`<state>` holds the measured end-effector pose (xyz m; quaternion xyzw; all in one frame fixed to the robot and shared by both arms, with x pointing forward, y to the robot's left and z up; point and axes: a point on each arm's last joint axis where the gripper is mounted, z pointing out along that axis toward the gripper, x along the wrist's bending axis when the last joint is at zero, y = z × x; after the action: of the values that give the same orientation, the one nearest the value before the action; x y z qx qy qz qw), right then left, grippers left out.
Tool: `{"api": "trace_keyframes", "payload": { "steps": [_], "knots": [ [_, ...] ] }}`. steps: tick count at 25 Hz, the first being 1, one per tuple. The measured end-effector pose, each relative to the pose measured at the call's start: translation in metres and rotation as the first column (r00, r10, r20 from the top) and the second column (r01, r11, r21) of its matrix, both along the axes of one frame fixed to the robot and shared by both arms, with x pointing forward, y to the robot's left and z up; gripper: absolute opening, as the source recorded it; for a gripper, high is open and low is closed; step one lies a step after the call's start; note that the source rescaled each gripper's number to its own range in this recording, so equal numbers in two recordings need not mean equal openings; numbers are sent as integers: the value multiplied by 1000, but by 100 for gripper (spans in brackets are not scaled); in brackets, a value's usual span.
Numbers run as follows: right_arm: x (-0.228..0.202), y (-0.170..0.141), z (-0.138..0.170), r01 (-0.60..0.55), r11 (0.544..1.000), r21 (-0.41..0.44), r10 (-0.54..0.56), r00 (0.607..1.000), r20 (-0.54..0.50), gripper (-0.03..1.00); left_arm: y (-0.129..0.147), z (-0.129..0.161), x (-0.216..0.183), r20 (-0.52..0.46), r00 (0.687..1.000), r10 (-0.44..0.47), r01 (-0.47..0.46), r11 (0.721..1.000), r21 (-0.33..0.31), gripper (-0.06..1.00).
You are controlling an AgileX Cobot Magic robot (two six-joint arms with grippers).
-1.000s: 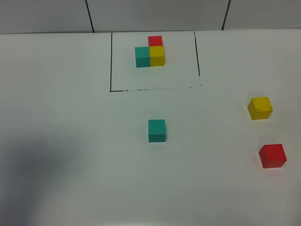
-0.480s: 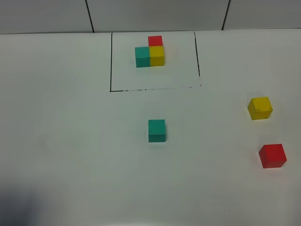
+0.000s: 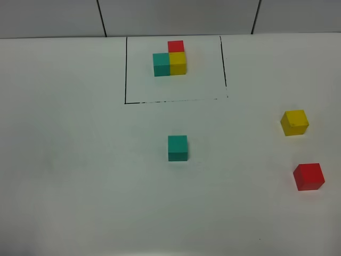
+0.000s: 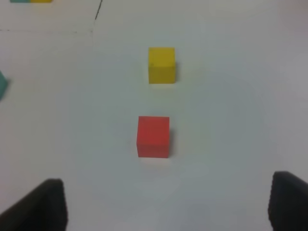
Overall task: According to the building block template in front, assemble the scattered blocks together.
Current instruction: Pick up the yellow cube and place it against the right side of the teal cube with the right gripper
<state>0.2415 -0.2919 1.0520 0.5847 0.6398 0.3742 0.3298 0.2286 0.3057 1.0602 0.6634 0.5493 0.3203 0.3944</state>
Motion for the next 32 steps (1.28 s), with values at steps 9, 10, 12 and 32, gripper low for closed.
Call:
{"api": "trace_keyframes", "payload": {
  "steps": [9,10,12,32],
  "knots": [
    [0,1,0,-4,1000,6,4,1000,0,72,-3,-13,1,-42,999,-26,26,1000,-8,80],
    [0,1,0,-4,1000,6,4,1000,0,72,-3,-13,1,-45,999,-26,26,1000,-7,80],
    [0,1,0,-4,1000,6,4,1000,0,72,-3,-13,1,-46,999,-26,26,1000,-6,80],
    [0,1,0,-4,1000,7,4,1000,0,72,-4,-13,0,-47,992,113,-114,994,-4,80]
  ]
}}
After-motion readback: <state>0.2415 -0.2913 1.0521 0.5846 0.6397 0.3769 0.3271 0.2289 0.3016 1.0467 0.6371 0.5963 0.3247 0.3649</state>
